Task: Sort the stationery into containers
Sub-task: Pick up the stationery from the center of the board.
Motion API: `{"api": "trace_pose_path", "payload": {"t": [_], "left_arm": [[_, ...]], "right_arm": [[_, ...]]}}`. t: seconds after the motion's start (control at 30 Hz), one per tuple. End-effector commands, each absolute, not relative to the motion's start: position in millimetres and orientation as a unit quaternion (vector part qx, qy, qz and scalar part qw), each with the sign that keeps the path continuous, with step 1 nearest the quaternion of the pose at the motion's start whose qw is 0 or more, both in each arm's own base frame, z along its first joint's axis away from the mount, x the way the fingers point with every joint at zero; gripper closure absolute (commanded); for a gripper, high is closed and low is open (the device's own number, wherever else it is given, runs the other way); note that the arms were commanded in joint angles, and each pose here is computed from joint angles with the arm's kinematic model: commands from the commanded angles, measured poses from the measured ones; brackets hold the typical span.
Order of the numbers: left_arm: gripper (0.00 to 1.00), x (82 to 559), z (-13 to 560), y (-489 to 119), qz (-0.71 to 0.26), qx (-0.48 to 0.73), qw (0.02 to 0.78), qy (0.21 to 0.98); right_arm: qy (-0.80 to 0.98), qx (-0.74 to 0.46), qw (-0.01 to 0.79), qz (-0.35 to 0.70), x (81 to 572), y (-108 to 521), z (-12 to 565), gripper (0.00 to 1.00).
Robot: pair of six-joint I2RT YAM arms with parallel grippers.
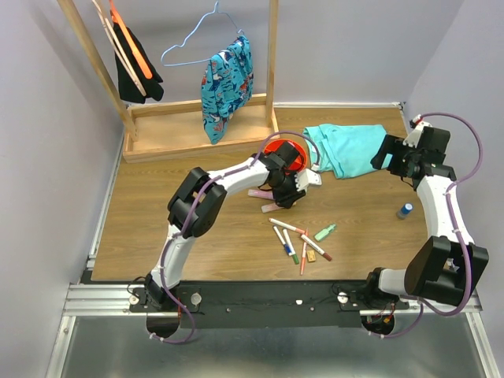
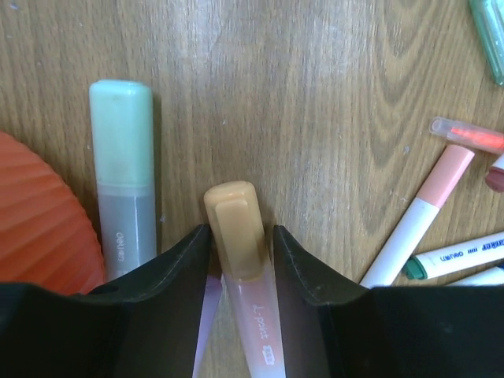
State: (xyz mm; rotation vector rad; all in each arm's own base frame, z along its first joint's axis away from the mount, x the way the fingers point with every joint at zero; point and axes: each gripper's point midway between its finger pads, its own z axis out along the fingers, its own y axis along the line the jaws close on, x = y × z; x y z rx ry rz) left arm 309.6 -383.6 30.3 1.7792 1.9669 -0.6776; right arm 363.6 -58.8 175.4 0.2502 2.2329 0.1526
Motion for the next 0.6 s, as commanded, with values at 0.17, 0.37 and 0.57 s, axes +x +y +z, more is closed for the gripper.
{"api": "trace_pose_path", "payload": {"t": [0.17, 0.37, 0.57], "left_arm": [[0.63, 292, 4, -399, -0.231, 0.642, 0.182, 0.708], [0.71, 280, 11, -386, -0.227, 0.653, 0.166, 0.703], [0.73, 275, 84, -396, -0.271, 0.654, 0.204, 0.676]], "right_arm": [[0.897, 0.092, 0.426, 0.070, 364, -54, 168, 0.07], [0.898, 0.086, 0.427, 0.067, 360, -54, 171, 0.09], [0.894, 0.086, 0.435, 0.064, 358, -54, 180, 0.10]]}}
